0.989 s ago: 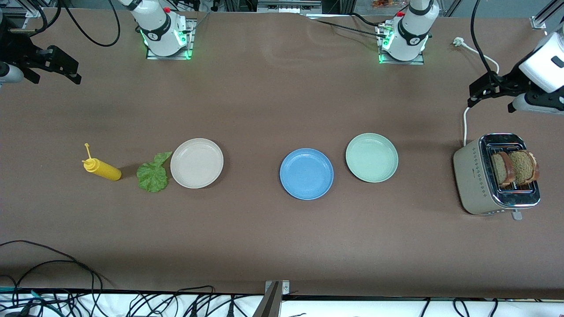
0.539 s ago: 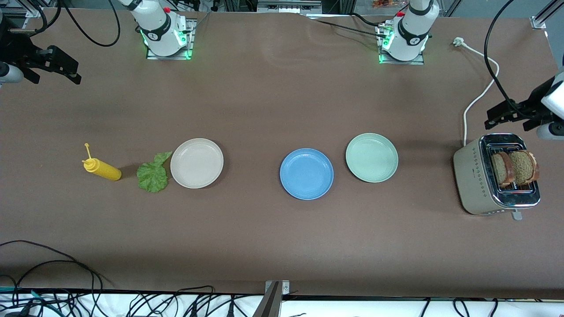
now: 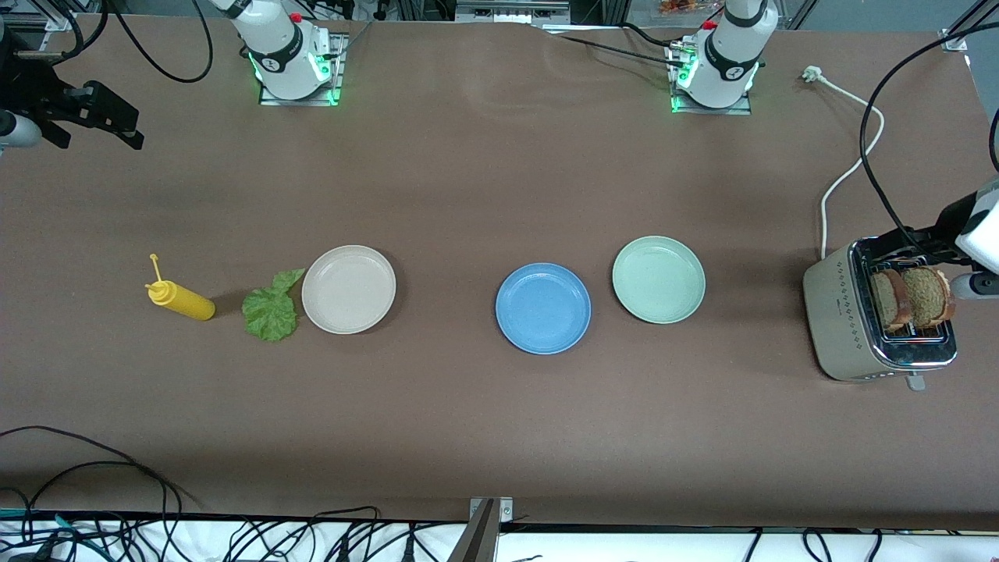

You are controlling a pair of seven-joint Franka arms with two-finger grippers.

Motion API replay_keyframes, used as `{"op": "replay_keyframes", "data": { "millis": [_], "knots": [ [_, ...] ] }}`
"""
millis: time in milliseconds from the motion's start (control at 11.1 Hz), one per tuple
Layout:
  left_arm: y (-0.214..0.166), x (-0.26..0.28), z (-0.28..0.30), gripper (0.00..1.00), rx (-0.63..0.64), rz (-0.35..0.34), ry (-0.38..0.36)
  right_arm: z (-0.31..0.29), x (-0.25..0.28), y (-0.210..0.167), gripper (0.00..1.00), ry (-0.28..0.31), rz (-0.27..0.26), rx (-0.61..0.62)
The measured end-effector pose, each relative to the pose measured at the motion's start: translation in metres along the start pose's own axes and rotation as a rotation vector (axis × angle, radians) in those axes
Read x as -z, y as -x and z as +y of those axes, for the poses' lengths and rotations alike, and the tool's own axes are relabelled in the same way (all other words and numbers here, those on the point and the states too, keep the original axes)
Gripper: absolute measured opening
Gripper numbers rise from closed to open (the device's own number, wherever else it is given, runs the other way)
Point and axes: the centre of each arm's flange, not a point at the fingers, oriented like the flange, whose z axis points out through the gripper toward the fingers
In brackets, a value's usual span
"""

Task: Make sandwich in blue plate with both arms
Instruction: 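Lower the left gripper over the toaster onto the bread slice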

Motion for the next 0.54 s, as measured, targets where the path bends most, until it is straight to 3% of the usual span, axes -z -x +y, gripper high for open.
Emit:
{"op": "replay_keyframes", "data": {
  "millis": [539],
  "knots": [
    [-0.027,-0.061,-0.056,0.99,-0.004,-0.006,-0.043,0.0,0.0,0.0,1.0,0.0,0.0,0.0]
  ]
}}
